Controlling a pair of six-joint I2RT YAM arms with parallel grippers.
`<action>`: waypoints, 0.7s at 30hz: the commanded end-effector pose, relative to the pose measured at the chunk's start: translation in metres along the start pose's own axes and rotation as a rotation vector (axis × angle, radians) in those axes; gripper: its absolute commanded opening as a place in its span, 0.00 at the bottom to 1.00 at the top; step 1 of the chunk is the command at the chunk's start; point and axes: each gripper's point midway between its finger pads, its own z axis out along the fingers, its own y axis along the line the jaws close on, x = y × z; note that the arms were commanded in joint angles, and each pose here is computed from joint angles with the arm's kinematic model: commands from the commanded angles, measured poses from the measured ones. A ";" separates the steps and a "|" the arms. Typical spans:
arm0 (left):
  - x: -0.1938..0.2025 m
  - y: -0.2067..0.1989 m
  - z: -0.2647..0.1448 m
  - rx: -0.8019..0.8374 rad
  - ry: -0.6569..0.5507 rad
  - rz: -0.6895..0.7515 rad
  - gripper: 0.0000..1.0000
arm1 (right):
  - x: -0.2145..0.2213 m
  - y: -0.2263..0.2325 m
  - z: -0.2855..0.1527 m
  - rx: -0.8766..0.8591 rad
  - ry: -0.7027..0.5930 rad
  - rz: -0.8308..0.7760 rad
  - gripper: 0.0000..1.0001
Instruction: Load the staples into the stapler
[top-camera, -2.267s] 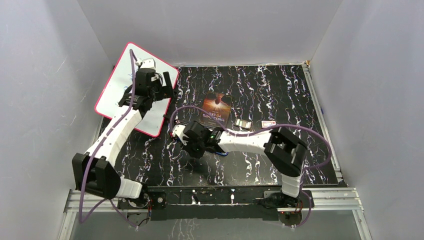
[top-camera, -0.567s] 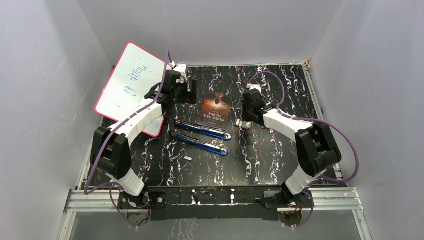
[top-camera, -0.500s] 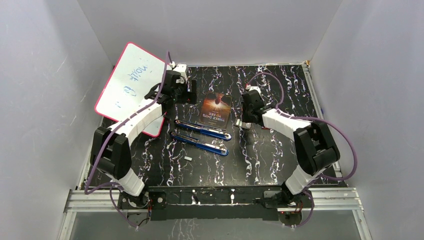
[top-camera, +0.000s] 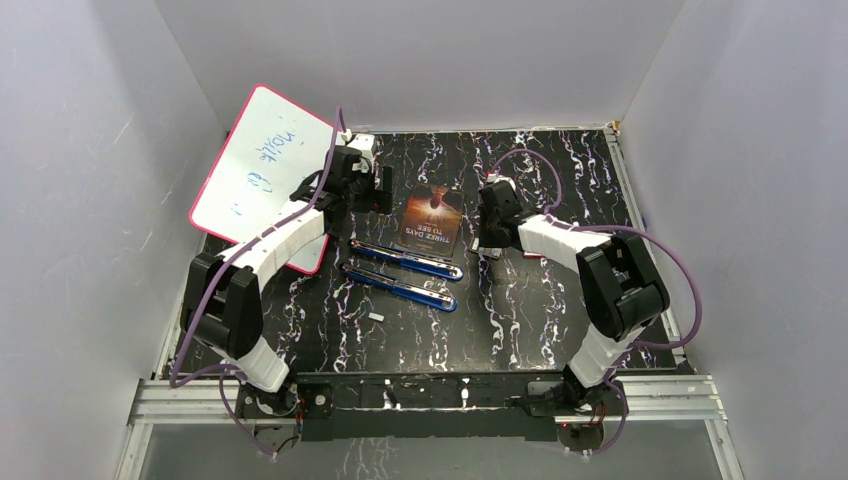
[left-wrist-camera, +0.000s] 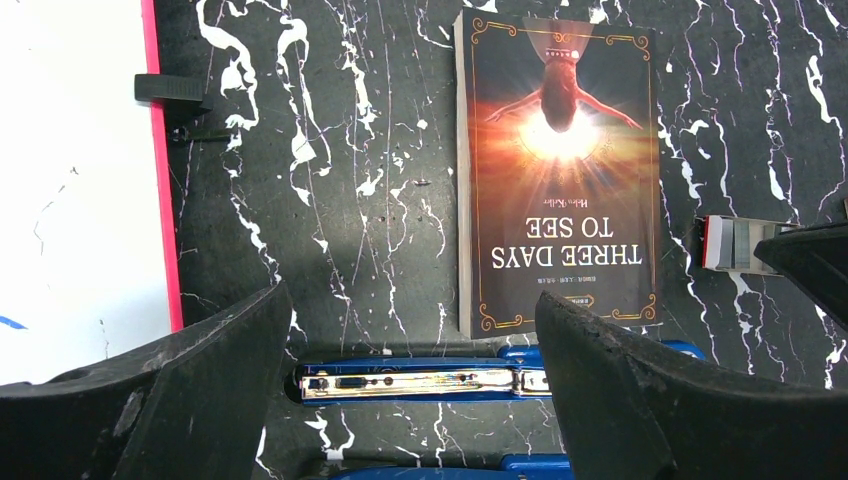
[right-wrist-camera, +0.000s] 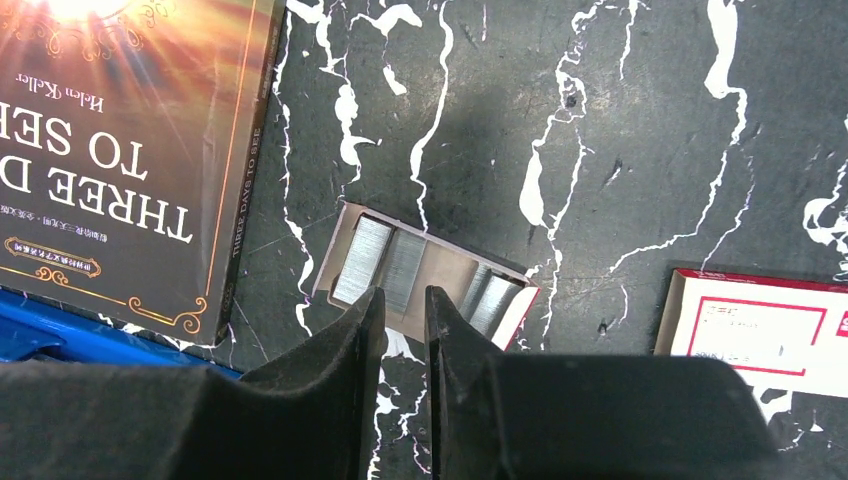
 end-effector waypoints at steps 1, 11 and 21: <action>-0.016 -0.003 -0.013 0.013 -0.055 0.014 0.90 | -0.016 0.009 0.001 -0.023 -0.027 0.027 0.29; -0.016 -0.004 -0.014 0.018 -0.056 0.014 0.90 | -0.034 0.019 -0.010 -0.059 -0.078 0.068 0.29; -0.017 -0.005 -0.018 0.020 -0.063 0.015 0.91 | -0.026 0.030 -0.002 0.010 -0.047 0.093 0.37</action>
